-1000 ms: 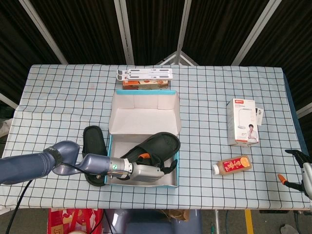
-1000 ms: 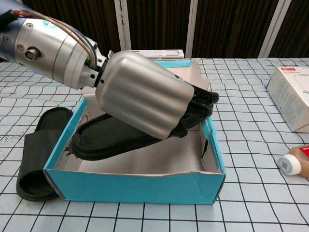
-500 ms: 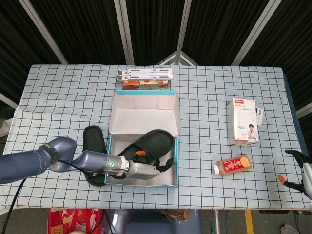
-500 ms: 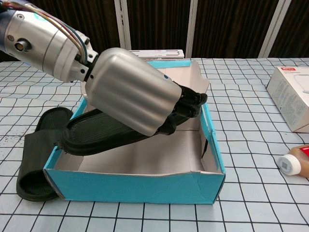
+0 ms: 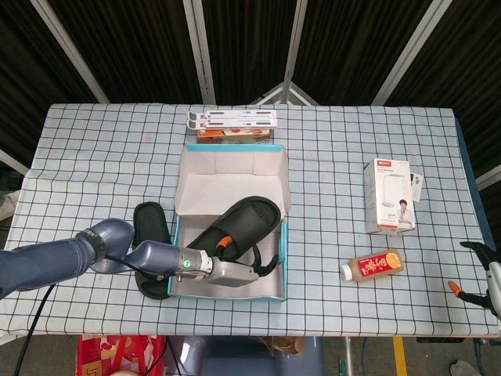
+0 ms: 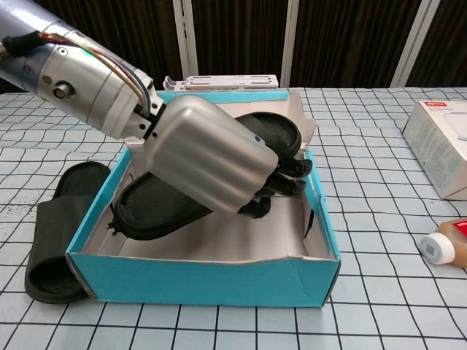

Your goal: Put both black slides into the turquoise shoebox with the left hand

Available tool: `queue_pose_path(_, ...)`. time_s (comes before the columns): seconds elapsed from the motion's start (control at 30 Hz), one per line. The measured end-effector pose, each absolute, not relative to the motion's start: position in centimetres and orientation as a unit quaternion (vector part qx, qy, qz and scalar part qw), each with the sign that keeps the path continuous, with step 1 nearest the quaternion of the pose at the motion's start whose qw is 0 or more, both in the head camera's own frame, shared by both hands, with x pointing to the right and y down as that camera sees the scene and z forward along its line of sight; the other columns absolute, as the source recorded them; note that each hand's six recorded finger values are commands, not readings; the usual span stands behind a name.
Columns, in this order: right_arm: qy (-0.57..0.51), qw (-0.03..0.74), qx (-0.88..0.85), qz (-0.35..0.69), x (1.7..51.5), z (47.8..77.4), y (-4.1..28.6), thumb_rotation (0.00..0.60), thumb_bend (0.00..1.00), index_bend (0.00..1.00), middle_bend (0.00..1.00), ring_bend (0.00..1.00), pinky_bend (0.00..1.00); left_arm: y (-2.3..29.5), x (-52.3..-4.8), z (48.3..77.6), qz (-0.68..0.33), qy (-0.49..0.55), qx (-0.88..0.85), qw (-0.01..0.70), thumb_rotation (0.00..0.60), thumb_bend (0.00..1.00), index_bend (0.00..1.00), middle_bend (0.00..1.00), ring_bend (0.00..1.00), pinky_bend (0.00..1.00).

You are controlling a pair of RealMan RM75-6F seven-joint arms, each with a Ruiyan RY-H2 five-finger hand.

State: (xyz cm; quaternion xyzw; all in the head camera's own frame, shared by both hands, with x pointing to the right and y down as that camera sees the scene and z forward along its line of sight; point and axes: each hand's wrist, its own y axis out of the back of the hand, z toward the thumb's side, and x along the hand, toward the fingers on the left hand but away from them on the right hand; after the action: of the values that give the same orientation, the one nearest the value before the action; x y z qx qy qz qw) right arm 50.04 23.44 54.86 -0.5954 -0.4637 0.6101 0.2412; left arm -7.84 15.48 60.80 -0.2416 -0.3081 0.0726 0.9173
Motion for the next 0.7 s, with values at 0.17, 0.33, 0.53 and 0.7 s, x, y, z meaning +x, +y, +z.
queue_pose_path(0.17,-0.463,0.24,-0.596,0.61,50.0,54.9,23.5,0.6,0.23,0.26,0.25,0.26,0.27,15.7,-7.0,59.8,0.064,-0.273,-0.266,0.922,0.6,0.25,0.11,0.18,0.08,0.17)
queue_pose_path(0.33,-0.46,0.239,-0.599,0.611,49.9,55.0,23.5,0.6,0.23,0.26,0.25,0.26,0.27,16.1,-7.2,58.3,0.057,-0.246,-0.285,0.925,0.6,0.23,0.06,0.12,0.06,0.16)
queue_pose_path(0.53,-0.46,0.239,-0.599,0.611,49.8,55.0,23.5,0.6,0.23,0.26,0.25,0.26,0.27,16.1,-7.9,56.0,0.035,-0.213,-0.313,0.925,0.6,0.22,0.05,0.11,0.05,0.16)
queue_pose_path(0.7,-0.458,0.239,-0.599,0.612,49.7,55.1,23.5,0.6,0.23,0.26,0.25,0.26,0.27,15.3,-8.4,54.4,0.02,-0.204,-0.315,0.927,0.6,0.22,0.04,0.11,0.05,0.16)
